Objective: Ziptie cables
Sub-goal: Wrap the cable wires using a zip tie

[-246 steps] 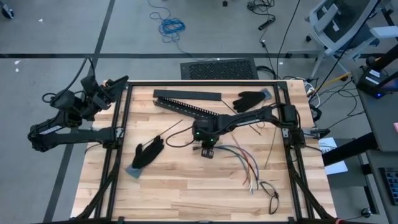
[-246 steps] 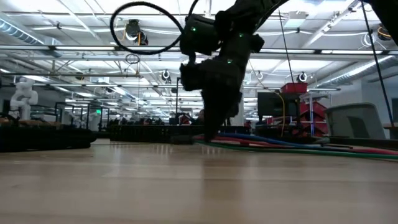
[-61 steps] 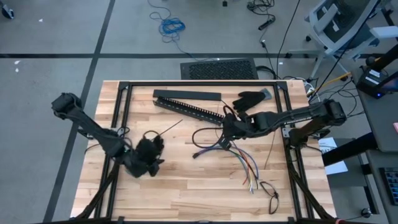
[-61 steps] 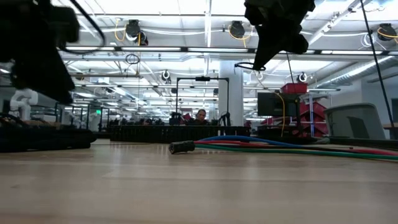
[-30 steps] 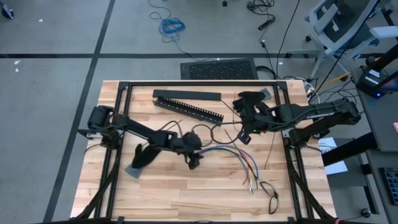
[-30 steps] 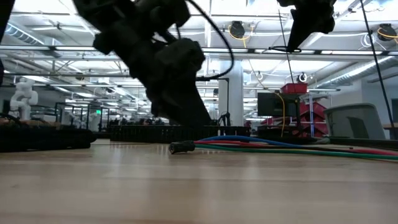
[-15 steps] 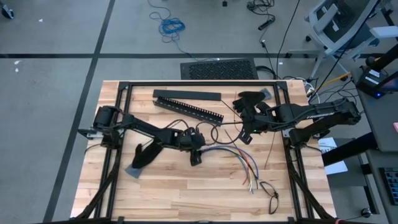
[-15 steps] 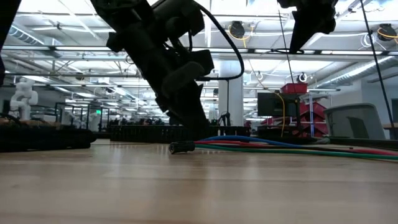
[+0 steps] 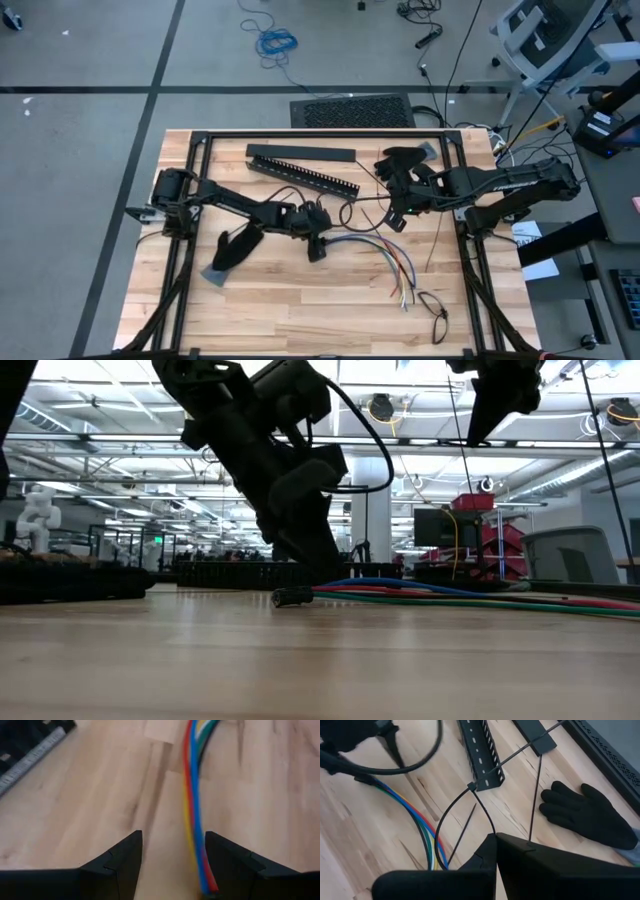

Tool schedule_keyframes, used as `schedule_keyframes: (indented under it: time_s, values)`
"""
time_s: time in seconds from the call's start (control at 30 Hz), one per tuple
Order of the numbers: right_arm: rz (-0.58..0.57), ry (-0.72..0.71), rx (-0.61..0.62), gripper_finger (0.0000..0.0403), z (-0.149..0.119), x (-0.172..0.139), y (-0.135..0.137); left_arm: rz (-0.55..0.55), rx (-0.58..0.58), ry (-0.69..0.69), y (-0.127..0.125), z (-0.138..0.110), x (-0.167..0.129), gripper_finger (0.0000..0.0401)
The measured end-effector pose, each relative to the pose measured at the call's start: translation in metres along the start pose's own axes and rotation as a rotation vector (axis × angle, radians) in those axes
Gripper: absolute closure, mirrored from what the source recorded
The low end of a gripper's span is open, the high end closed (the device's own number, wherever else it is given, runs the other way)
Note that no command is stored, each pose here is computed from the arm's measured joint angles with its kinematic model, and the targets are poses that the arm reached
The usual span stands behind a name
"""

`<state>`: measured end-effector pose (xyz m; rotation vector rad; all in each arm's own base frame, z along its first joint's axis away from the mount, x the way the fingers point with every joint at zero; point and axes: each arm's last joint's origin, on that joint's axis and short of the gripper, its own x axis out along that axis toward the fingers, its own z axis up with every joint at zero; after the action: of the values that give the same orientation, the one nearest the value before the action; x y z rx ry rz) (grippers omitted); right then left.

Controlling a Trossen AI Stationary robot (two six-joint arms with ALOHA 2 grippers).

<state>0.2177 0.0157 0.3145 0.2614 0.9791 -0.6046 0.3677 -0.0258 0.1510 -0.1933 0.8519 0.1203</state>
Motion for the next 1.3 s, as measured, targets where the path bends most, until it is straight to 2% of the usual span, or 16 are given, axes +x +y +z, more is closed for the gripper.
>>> schedule_keyframes:
  time_s: [0.17, 0.33, 0.57, 0.67, 0.77, 0.97, 1.07, 1.17, 1.3]
  values:
    - [-0.002, -0.001, -0.006, 0.0403, 0.0, 0.0, 0.0, -0.024, 0.02, -0.046, -0.009, 0.009, -0.005, 0.0189]
    - [-0.015, -0.012, -0.003, 0.0403, 0.001, 0.0, -0.001, -0.002, 0.043, 0.04, -0.007, -0.007, 0.015, 0.0189]
    - [-0.018, -0.016, -0.002, 0.0403, 0.001, 0.0, -0.001, 0.019, 0.049, 0.039, -0.008, -0.002, 0.029, 0.0189]
    - [-0.019, -0.016, -0.003, 0.0403, 0.001, 0.0, -0.001, 0.022, 0.085, 0.046, -0.008, -0.002, 0.037, 0.0191]
    - [-0.019, -0.016, -0.004, 0.0403, 0.001, 0.0, -0.001, 0.028, 0.126, 0.076, -0.012, -0.005, 0.046, 0.0223]
    - [-0.022, -0.018, -0.007, 0.0403, 0.001, 0.0, -0.001, 0.005, 0.147, 0.086, -0.012, -0.002, 0.053, 0.0373]
    - [-0.025, -0.021, -0.009, 0.0403, 0.001, 0.0, -0.001, -0.01, 0.101, 0.092, -0.008, 0.001, 0.052, 0.0385]
    - [-0.032, -0.012, -0.012, 0.0403, 0.0, 0.0, -0.002, -0.013, 0.07, 0.08, -0.005, 0.011, 0.035, 0.0386]
    - [-0.068, 0.007, -0.016, 0.0403, -0.003, -0.001, -0.005, 0.058, 0.099, 0.104, 0.001, 0.017, -0.002, 0.0388]
